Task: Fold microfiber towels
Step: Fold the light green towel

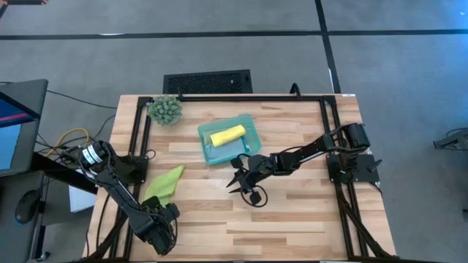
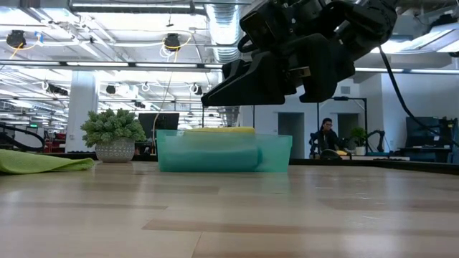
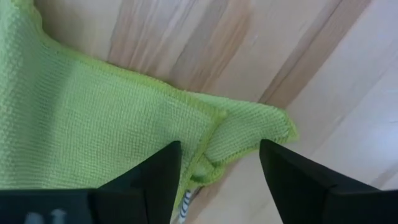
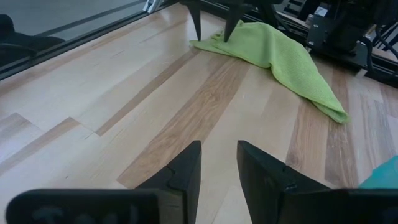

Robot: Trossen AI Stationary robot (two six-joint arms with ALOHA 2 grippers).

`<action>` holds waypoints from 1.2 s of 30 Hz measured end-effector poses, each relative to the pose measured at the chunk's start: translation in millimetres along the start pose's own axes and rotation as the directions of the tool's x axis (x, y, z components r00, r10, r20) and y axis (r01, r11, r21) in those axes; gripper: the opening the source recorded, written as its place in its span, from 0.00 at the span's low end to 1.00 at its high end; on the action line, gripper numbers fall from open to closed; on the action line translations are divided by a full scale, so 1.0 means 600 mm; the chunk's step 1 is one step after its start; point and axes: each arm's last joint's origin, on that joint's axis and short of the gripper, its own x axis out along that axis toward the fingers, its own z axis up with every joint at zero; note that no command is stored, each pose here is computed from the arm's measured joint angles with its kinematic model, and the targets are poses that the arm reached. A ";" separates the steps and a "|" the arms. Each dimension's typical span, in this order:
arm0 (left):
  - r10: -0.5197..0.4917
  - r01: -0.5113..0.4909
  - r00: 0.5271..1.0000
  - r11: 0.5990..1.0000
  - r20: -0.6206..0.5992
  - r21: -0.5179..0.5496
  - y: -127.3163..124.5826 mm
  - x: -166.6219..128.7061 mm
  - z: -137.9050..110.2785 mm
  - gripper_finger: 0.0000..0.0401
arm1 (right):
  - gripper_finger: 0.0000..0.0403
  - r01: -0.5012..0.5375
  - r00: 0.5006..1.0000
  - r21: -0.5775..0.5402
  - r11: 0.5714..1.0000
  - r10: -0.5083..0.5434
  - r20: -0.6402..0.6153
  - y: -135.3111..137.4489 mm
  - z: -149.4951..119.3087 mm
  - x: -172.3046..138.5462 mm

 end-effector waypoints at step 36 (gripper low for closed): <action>0.018 -0.031 0.996 0.988 0.084 0.152 0.002 -0.002 0.013 0.32 | 0.31 0.002 1.000 0.025 1.000 -0.001 -0.011 -0.003 -0.003 -0.001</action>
